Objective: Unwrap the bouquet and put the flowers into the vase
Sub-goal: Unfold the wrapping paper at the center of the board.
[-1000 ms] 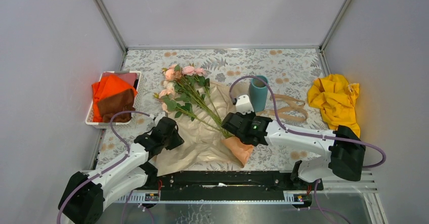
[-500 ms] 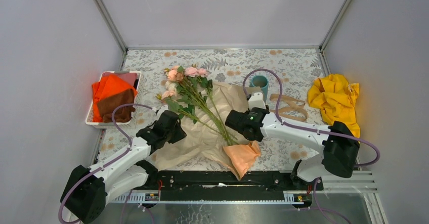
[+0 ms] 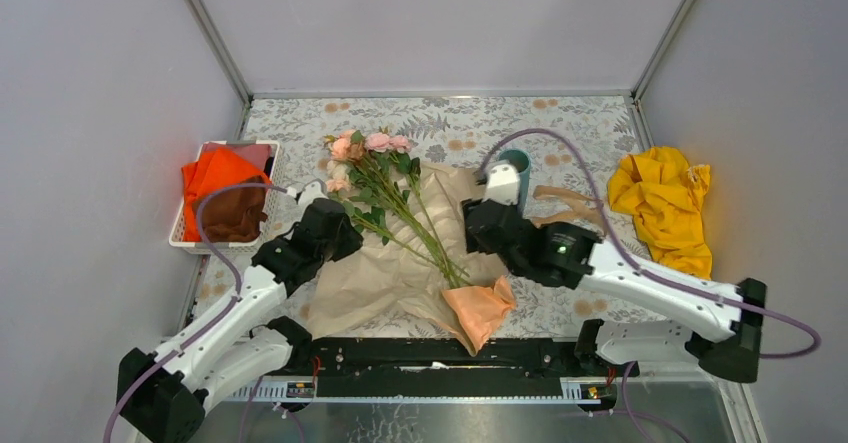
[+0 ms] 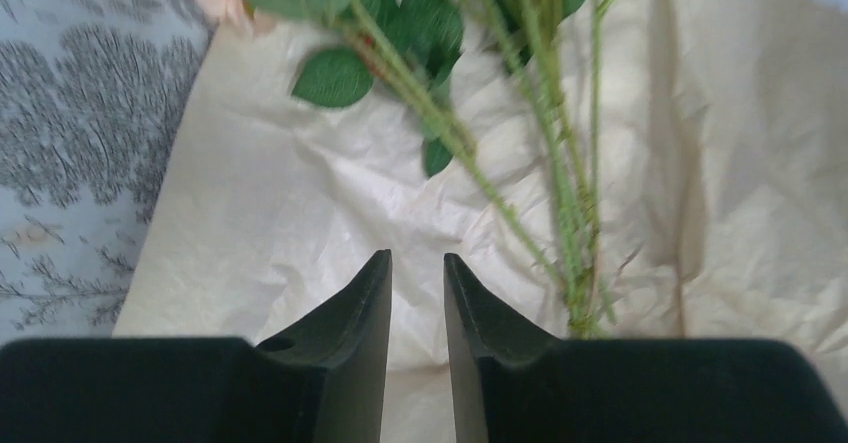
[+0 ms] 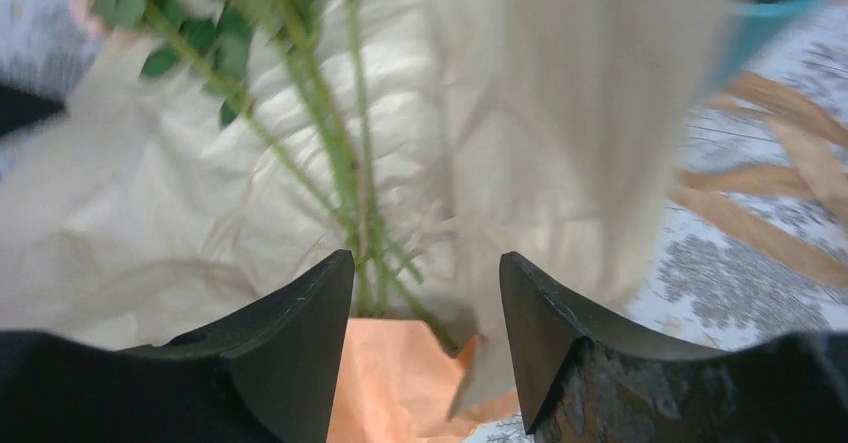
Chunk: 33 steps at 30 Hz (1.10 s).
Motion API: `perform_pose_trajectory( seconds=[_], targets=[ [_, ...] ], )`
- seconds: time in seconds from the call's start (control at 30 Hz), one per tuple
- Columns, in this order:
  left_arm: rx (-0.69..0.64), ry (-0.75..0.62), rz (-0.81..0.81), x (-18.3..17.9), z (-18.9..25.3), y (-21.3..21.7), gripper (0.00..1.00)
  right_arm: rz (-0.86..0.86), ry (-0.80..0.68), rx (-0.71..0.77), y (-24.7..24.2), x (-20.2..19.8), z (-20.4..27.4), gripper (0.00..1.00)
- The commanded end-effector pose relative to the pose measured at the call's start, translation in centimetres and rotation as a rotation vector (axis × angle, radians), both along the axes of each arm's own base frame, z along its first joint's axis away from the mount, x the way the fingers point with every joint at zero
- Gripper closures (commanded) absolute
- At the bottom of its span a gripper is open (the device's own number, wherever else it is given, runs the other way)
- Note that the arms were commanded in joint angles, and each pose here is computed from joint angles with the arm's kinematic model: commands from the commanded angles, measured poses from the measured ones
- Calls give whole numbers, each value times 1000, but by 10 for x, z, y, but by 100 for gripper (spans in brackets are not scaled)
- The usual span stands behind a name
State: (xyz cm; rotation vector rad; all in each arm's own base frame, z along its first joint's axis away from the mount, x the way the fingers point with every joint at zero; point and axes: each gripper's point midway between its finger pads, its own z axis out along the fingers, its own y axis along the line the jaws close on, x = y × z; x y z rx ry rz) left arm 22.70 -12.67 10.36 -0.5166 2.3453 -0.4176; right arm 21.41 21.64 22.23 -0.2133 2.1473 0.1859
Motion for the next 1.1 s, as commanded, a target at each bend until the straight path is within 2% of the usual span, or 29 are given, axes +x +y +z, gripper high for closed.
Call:
perform_pose_trajectory(
  seconds=[0.0,0.1,0.33,0.67,1.07],
  targets=[
    [78,-103,59,13,40,20,67,261,37,-61,65,-23,-22,36],
    [88,-124,68,17,48,23,65,344,122,-121,87,-33,-59,31],
    [63,-94,46,11,35,18,65,346,218,-190,95,-37,-121,18],
    [48,-95,38,8,34,17,65,321,409,-246,90,-46,-202,18],
    [43,-93,35,9,32,16,65,335,538,-279,89,-41,-242,18]
  ],
)
